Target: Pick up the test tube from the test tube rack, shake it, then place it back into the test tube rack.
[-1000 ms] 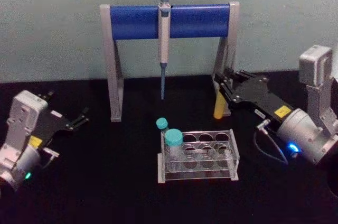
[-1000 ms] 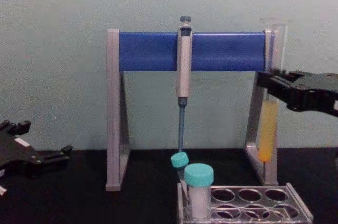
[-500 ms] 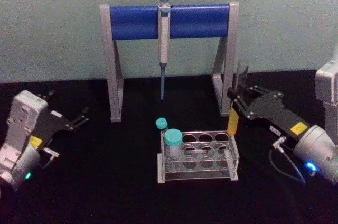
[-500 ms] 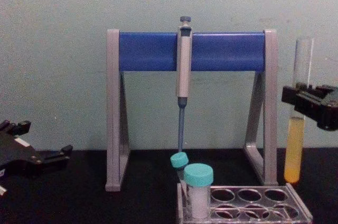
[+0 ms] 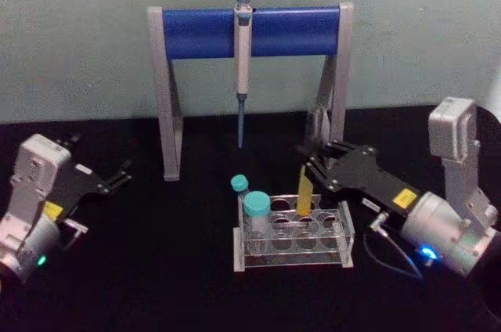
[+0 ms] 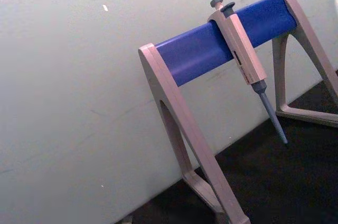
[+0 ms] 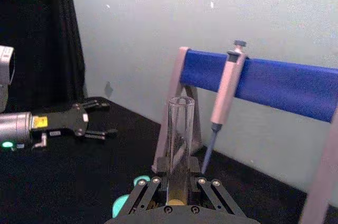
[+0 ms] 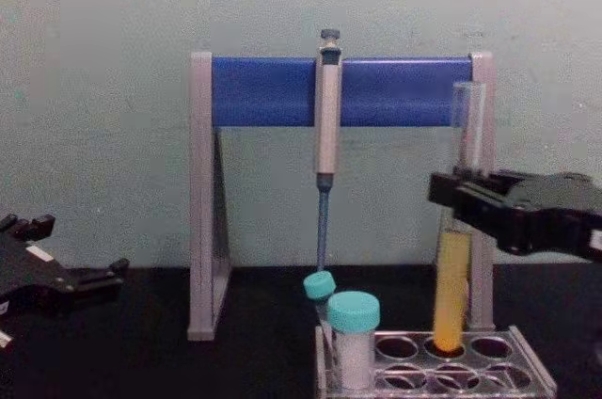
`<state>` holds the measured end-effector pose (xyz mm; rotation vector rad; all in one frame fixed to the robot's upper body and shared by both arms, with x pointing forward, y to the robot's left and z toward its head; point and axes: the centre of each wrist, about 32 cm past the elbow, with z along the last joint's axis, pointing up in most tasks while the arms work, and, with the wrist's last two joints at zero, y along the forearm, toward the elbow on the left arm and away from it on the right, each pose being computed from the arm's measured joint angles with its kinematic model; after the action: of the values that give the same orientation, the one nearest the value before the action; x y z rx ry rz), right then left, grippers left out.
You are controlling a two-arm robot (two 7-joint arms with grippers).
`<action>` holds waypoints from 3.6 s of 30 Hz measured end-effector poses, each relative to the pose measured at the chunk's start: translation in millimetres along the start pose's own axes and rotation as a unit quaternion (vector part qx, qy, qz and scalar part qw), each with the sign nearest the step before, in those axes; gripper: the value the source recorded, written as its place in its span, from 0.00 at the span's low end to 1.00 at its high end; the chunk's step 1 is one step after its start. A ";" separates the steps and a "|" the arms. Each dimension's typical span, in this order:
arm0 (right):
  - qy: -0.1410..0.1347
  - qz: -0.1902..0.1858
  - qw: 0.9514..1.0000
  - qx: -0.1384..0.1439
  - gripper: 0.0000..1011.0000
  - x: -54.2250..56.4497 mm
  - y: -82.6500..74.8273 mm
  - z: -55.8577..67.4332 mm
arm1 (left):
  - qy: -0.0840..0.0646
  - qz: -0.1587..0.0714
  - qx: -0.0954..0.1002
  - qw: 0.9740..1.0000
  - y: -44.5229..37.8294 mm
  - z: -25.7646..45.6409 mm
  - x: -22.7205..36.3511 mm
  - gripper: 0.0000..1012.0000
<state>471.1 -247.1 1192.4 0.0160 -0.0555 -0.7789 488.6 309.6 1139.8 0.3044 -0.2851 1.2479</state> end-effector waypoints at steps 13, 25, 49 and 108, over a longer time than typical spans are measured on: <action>-0.006 -0.008 1.000 0.029 0.23 14.8 31.1 1.5 | 0.000 0.000 0.000 1.000 0.0 0.0 0.0 1.00; -0.018 -0.056 0.998 0.030 0.23 26.8 28.7 4.7 | 0.000 0.000 0.000 1.000 0.0 0.0 0.0 1.00; -0.012 -0.065 0.997 0.030 0.23 26.2 21.6 5.0 | 0.000 0.000 0.000 1.000 0.0 0.0 0.0 1.00; 0.017 -0.027 0.999 -0.003 0.23 15.2 11.2 -16.0 | 0.000 0.000 0.000 1.000 0.0 0.0 0.0 1.00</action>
<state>490.6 -249.9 1177.5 0.0254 -0.0198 -0.8334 488.6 309.7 1139.8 0.3045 -0.2851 1.2480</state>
